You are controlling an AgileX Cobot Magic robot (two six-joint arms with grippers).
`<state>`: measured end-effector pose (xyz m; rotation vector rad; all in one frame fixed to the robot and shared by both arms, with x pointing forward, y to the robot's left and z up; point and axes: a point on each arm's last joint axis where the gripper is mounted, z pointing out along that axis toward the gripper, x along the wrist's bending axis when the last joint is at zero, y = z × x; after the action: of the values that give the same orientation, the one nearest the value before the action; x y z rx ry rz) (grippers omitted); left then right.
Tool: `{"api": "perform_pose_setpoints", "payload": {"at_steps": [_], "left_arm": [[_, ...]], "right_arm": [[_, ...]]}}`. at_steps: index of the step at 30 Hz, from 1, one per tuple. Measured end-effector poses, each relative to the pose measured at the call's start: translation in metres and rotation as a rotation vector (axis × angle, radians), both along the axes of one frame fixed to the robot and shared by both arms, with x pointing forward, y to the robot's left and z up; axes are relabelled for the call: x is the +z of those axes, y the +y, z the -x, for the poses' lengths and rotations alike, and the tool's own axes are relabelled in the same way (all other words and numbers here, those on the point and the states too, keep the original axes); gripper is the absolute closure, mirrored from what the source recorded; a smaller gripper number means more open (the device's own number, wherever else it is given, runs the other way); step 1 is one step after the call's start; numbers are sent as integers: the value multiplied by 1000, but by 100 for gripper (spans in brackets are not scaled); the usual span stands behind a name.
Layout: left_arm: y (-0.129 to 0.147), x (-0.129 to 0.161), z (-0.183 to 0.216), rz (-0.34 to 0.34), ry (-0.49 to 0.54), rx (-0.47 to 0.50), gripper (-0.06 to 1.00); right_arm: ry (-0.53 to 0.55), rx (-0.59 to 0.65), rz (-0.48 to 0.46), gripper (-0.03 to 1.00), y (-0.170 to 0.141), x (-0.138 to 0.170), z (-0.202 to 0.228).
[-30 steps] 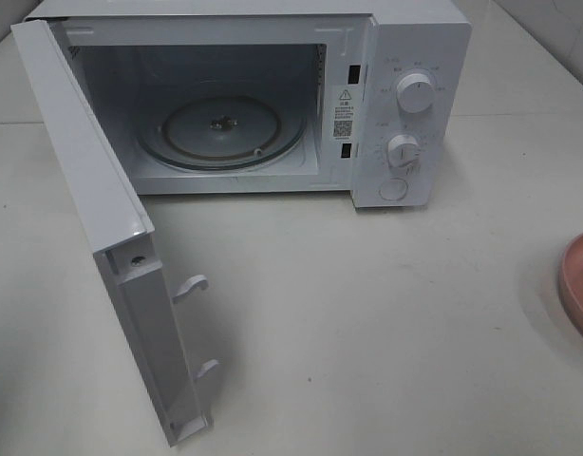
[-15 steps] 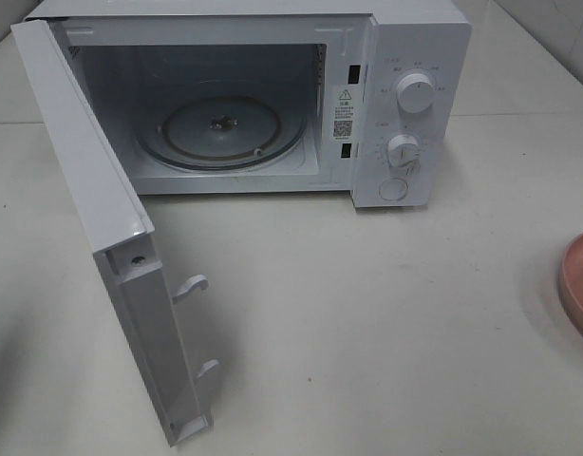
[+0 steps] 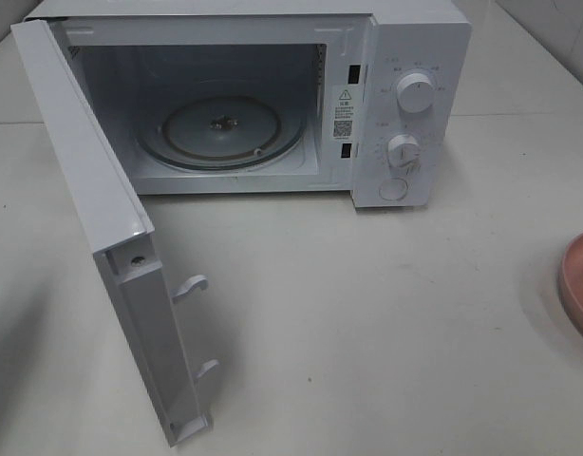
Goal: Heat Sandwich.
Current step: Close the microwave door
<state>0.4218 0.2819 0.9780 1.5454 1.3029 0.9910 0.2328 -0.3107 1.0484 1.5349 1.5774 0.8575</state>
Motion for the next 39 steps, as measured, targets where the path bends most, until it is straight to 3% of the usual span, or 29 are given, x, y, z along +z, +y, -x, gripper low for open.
{"api": "perform_pose_setpoints", "payload": {"at_steps": [14, 22, 28, 39], "left_arm": [[-22, -15, -23, 37, 11, -158, 94], [-53, -26, -38, 41, 46, -286, 94], [-69, -31, -45, 56, 68, -322, 94], [-128, -29, -65, 83, 36, -431, 94]], "right_arm": [[0, 0, 0, 21, 0, 0, 0], [0, 0, 0, 21, 0, 0, 0], [0, 0, 0, 21, 0, 0, 0], [0, 0, 0, 21, 0, 0, 0]]}}
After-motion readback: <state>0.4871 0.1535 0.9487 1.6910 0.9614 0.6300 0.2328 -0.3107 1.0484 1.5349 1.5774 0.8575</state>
